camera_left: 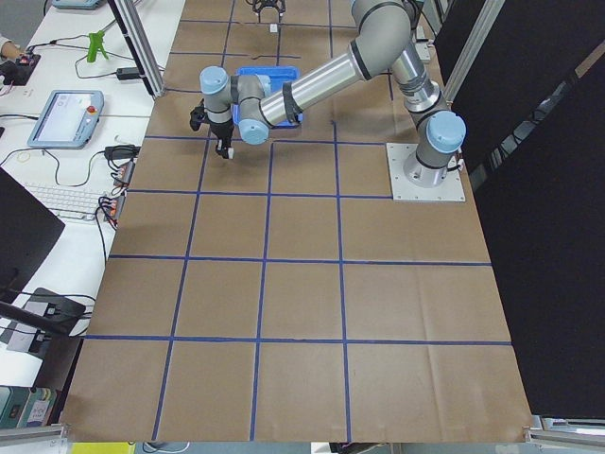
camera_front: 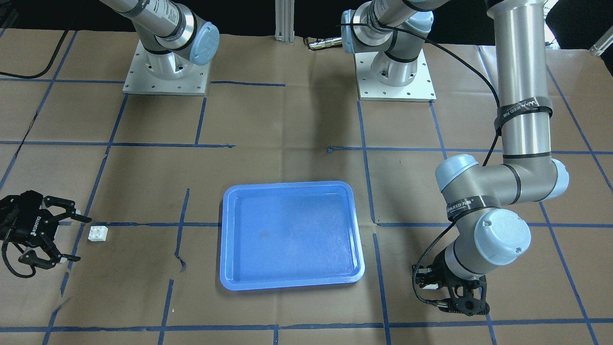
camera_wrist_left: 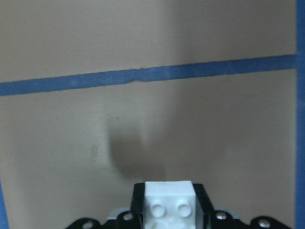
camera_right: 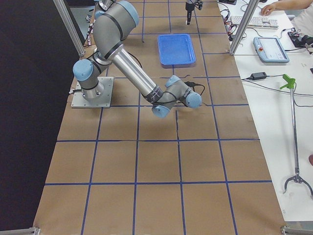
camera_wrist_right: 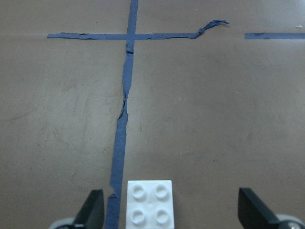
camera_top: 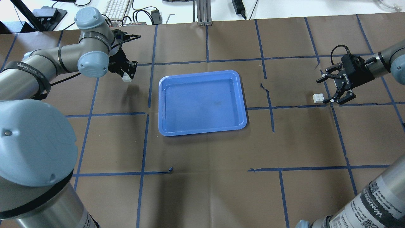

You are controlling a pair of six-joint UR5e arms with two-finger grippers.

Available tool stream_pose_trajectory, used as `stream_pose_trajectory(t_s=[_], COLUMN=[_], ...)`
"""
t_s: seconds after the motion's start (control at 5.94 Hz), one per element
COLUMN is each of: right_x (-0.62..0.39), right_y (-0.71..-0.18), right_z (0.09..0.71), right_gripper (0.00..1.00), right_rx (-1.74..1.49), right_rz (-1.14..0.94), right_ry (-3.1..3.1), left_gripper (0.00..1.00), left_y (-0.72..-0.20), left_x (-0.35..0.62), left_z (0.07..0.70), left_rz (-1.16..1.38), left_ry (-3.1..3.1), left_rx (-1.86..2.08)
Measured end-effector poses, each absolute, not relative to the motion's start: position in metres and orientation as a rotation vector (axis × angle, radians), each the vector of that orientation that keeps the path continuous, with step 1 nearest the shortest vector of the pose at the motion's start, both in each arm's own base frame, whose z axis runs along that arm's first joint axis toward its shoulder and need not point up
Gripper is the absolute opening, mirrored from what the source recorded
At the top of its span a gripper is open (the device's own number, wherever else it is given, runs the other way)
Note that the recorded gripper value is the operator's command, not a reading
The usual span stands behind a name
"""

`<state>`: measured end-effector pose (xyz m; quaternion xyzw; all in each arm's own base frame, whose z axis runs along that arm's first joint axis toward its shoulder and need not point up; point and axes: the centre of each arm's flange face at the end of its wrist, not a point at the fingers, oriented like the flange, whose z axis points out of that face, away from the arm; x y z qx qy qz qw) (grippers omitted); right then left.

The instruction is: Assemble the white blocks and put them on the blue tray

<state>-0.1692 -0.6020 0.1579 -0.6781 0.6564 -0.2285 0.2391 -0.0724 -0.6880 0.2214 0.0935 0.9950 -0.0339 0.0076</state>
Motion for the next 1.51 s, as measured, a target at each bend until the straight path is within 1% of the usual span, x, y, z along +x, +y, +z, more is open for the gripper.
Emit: stream_pose_trajectory(t_s=[0.34, 0.5, 0.67, 0.84, 1.01, 1.18, 1.35, 1.51], right_x=[-0.167, -0.168, -0.168, -0.169, -0.170, -0.171, -0.171, -0.172], right_y=[-0.599, -0.597, -0.595, -0.594, -0.593, -0.594, -0.594, -0.596], right_z=[0.156, 0.155, 0.153, 0.152, 0.152, 0.152, 0.153, 0.155], right_gripper=[0.98, 0.95, 0.83, 0.65, 0.55, 0.43, 0.33, 0.29], right_rx=[-1.860, -1.865, -1.870, -1.874, -1.882, -1.889, -1.895, -1.903], right_rz=[-0.621, -0.604, -0.580, -0.565, -0.549, -0.541, -0.540, -0.542], right_ry=[1.789, 1.789, 1.789, 1.789, 1.791, 1.793, 1.794, 1.798], left_gripper=[0.08, 0.08, 0.08, 0.08, 0.08, 0.09, 0.09, 0.09], left_y=[-0.650, -0.635, -0.619, -0.602, -0.589, -0.581, -0.575, -0.573], left_x=[-0.156, -0.196, -0.238, -0.279, -0.303, -0.311, -0.313, -0.314], left_z=[0.242, 0.243, 0.241, 0.235, 0.227, 0.216, 0.204, 0.194], left_rz=[-0.118, -0.113, -0.104, -0.091, -0.076, -0.052, -0.024, 0.000], left_ry=[2.999, 2.872, 2.702, 2.518, 2.387, 2.336, 2.327, 2.328], left_rx=[0.848, 1.199, 1.541, 1.826, 2.005, 2.079, 2.106, 2.118])
